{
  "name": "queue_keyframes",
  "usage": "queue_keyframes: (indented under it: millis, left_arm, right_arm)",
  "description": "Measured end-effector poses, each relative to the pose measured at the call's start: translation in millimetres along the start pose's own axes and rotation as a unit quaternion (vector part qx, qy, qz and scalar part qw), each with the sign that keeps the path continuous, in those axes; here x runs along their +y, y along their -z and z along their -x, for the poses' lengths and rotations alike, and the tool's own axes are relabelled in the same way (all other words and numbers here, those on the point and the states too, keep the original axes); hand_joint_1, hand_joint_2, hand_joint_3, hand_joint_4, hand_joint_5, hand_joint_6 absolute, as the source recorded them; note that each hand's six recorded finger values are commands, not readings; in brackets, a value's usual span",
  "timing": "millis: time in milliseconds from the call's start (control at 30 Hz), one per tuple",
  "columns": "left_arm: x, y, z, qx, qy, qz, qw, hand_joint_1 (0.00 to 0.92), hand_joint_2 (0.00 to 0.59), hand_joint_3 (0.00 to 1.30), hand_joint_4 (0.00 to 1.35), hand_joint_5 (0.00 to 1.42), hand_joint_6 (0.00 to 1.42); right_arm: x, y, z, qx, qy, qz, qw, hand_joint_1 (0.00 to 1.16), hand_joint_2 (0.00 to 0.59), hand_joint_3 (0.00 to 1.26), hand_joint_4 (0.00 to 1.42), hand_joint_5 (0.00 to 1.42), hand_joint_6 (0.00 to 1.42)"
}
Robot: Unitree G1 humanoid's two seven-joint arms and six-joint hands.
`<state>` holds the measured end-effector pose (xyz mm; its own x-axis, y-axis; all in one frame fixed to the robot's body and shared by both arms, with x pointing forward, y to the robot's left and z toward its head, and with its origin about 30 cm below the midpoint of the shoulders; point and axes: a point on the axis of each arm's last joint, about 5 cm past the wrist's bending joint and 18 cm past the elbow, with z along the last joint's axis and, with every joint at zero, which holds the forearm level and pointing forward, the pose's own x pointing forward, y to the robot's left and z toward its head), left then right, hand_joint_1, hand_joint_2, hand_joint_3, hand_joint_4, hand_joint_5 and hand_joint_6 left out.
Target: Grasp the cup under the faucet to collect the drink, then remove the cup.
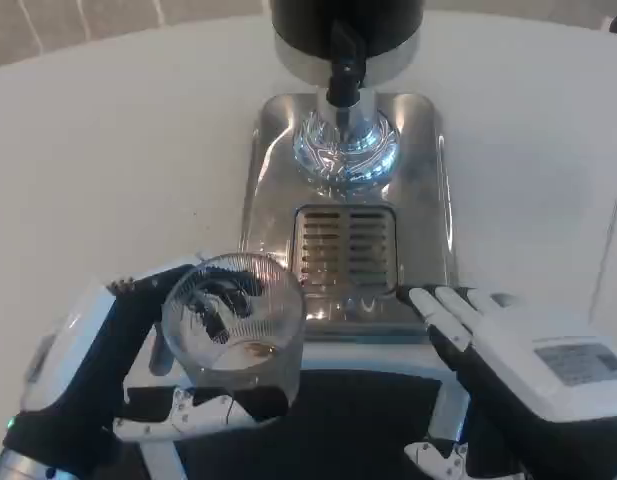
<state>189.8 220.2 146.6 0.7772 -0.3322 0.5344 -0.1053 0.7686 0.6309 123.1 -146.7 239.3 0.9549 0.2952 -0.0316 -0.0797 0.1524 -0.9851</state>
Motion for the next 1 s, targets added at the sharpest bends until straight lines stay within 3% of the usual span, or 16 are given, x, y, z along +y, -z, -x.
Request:
queue_keyframes:
  millis: [500, 1000]
  left_arm:
    - [-27.1, 18.9, -55.0, 0.023, -0.033, 0.007, 0.9991, 0.557, 0.018, 1.01, 1.19, 1.39, 1.28]
    - [-50.7, 33.9, -80.6, 0.054, -0.008, -0.007, 0.9985, 0.559, 0.018, 1.01, 1.19, 1.39, 1.28]
  right_arm:
    - [-7.5, 6.3, 10.9, 0.023, -0.007, 0.001, 0.9997, 0.48, 0.418, 0.00, 0.00, 0.00, 0.00]
    - [-8.5, 9.7, 13.6, 0.028, -0.005, 0.002, 0.9996, 0.48, 0.419, 0.00, 0.00, 0.00, 0.00]
